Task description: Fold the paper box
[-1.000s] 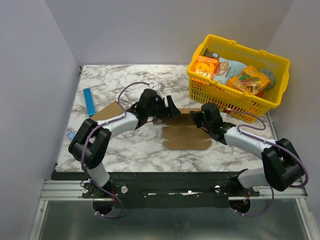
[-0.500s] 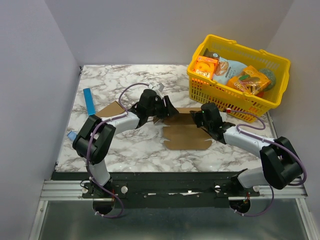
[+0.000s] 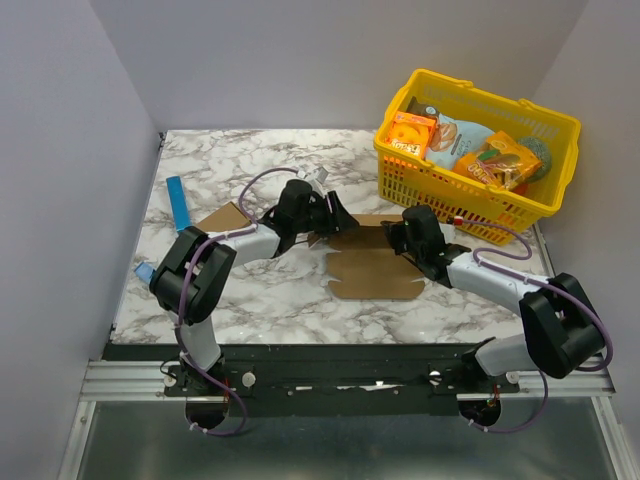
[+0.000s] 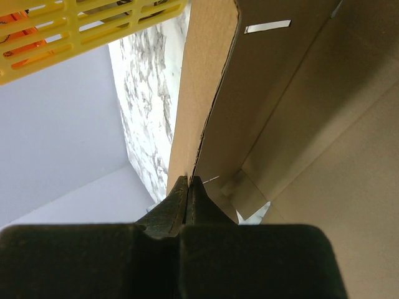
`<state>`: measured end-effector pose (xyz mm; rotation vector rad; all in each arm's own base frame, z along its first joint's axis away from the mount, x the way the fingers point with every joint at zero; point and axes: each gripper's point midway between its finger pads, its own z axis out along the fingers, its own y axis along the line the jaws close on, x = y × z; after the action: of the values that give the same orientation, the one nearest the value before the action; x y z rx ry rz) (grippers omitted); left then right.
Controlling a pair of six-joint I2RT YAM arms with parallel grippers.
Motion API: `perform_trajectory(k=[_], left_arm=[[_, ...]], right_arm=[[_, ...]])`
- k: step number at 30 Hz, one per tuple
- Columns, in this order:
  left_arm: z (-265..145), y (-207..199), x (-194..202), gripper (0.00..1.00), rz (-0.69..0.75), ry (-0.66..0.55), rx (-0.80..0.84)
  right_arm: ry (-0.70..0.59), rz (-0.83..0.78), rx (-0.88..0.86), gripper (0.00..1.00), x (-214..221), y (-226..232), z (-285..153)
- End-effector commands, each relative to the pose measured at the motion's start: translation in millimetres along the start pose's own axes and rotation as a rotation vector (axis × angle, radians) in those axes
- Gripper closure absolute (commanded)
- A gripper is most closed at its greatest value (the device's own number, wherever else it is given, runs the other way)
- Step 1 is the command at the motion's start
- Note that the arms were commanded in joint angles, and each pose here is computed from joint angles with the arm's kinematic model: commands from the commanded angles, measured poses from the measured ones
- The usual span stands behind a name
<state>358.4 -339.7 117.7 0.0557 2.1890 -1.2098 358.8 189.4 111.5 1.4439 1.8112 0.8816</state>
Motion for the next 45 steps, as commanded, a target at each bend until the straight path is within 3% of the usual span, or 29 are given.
perform_trajectory(k=[1, 7, 15, 30, 35, 45], left_arm=[[-11, 8, -5, 0.26, 0.006, -0.028, 0.004], [-33, 25, -3, 0.18, 0.062, -0.045, -0.063], [-40, 65, 16, 0.21, 0.067, -0.015, -0.228], [-12, 76, 34, 0.45, 0.066, 0.035, -0.218], [1, 66, 35, 0.61, 0.094, 0.033, -0.182], [17, 45, 36, 0.68, 0.198, 0.023, -0.222]], right_arm=[[-0.034, -0.095, 0.147, 0.99, -7, -48, 3], [-0.034, -0.092, 0.143, 0.99, -7, -46, 2], [-0.031, -0.09, 0.143, 0.99, -7, -46, 1], [-0.024, -0.091, 0.149, 0.99, -4, -45, 4], [-0.024, -0.095, 0.155, 0.99, -4, -47, 6], [-0.018, -0.105, 0.165, 0.99, -2, -49, 8]])
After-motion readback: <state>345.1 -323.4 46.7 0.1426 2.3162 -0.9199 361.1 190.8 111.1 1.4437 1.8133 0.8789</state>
